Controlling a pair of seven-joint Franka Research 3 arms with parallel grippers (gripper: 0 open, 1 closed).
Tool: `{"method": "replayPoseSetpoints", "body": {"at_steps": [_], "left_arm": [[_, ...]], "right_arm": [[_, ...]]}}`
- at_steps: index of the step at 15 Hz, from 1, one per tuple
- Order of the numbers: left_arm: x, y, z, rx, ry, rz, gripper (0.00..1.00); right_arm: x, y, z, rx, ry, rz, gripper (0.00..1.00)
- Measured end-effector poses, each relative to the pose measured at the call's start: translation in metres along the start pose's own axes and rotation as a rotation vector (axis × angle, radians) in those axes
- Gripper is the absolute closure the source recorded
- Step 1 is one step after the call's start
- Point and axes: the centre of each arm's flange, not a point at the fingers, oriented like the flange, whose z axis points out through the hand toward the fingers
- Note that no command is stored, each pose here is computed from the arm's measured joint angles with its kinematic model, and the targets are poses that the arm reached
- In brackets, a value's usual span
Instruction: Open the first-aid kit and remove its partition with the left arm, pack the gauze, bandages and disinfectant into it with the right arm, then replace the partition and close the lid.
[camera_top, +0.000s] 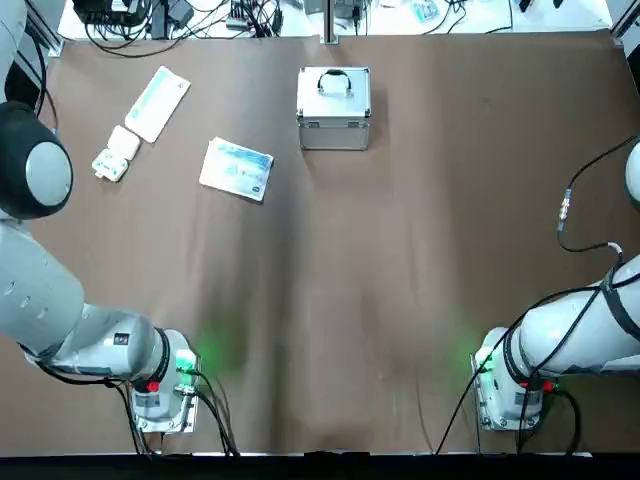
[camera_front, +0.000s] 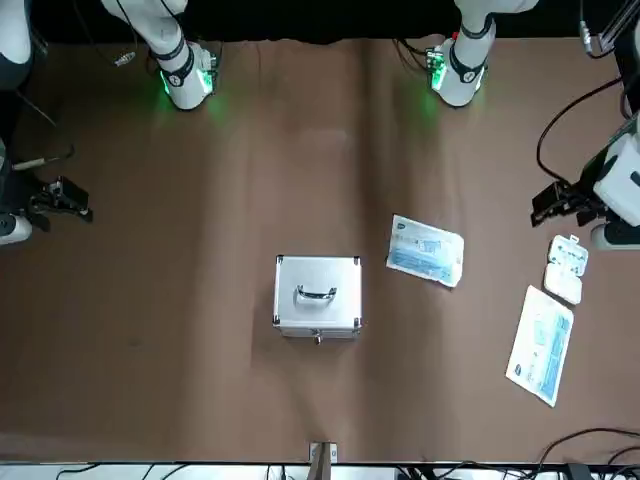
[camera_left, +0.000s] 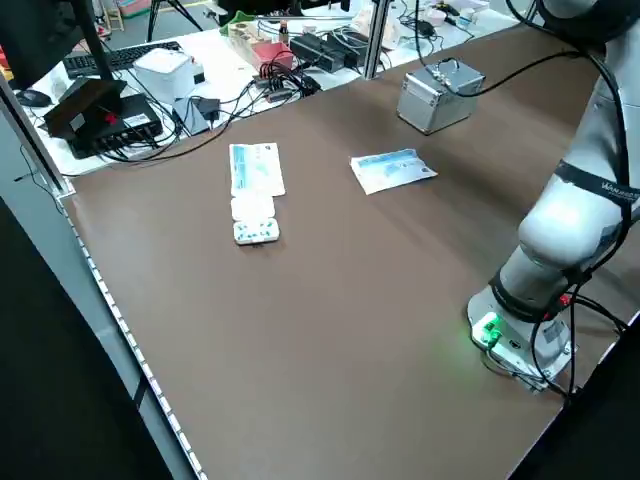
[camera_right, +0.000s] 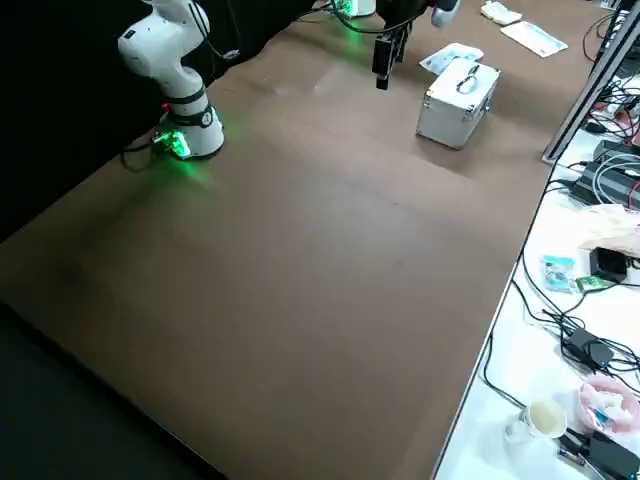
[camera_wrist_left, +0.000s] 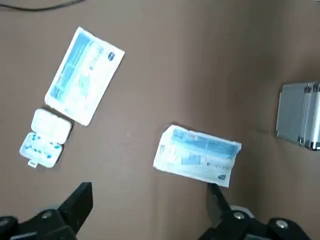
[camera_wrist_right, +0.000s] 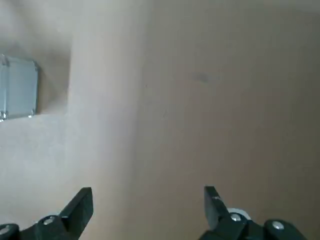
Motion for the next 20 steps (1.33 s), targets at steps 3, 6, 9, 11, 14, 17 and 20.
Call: {"method": "replayPoseSetpoints", "body": {"at_steps": [3,6,9,11,14,17,20], "left_arm": [[-0.012,0.003,0.002,-0.003,0.044,0.006,0.0],[-0.034,0.002,-0.011,-0.003,0.065,0.017,0.0],[-0.047,0.001,-0.028,-0.002,0.086,0.042,0.0],[-0.049,0.001,-0.033,-0.002,0.091,0.045,0.0],[-0.054,0.001,-0.04,0.001,0.067,0.072,0.0],[-0.055,0.001,-0.042,0.001,0.066,0.074,0.0],[-0.055,0.001,-0.042,0.001,0.065,0.074,0.0]], "right_arm": [[-0.006,0.017,-0.002,0.001,-0.018,0.03,0.02],[-0.015,0.045,-0.009,0.0,-0.006,0.075,0.02],[-0.017,0.05,-0.011,0.0,-0.003,0.082,0.02],[-0.016,0.049,-0.011,0.0,-0.003,0.08,0.02],[-0.016,0.048,-0.011,0.0,-0.003,0.079,0.02],[-0.015,0.048,-0.012,-0.002,0.006,0.079,0.02],[-0.014,0.046,-0.012,-0.003,0.011,0.075,0.02]]}}
